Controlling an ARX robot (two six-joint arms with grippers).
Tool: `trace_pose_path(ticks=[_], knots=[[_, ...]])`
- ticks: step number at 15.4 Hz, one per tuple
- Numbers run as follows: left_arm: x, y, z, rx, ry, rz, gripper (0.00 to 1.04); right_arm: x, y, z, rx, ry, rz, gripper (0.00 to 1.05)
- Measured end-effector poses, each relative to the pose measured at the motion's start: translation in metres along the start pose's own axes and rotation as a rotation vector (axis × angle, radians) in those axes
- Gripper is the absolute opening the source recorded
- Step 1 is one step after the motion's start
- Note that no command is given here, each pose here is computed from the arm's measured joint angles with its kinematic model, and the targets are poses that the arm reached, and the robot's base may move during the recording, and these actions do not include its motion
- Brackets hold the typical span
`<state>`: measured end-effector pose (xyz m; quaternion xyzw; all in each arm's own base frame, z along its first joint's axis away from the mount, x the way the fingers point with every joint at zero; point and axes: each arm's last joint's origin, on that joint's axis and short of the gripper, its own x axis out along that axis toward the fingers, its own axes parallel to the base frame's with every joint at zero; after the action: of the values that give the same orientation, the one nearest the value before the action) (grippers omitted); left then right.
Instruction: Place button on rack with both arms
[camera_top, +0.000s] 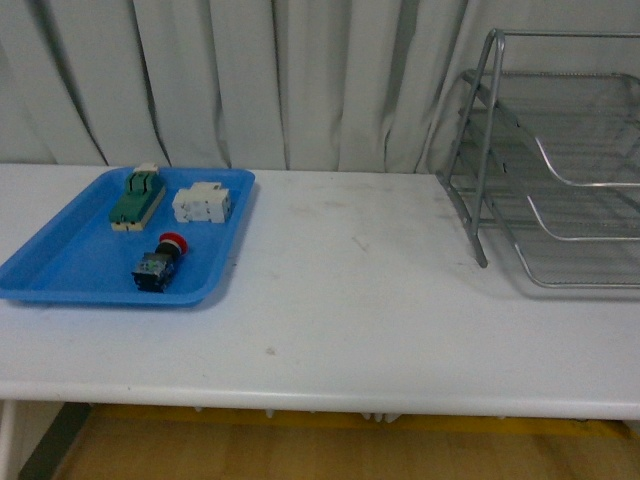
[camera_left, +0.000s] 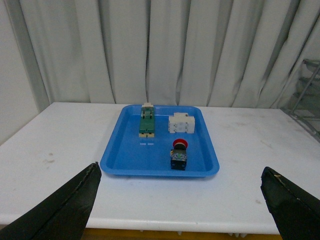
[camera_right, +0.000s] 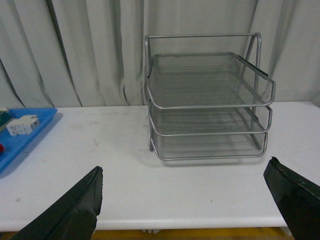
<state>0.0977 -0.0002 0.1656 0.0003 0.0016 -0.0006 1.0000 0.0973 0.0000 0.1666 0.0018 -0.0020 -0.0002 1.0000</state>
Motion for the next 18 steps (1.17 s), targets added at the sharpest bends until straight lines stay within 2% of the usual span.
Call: trace_pose_path(ticks=[18], knots=[[0.0, 0.0, 0.0, 0.0, 0.0, 0.0, 0.98, 0.0, 0.0, 0.0, 0.0, 0.0, 0.0, 0.98]])
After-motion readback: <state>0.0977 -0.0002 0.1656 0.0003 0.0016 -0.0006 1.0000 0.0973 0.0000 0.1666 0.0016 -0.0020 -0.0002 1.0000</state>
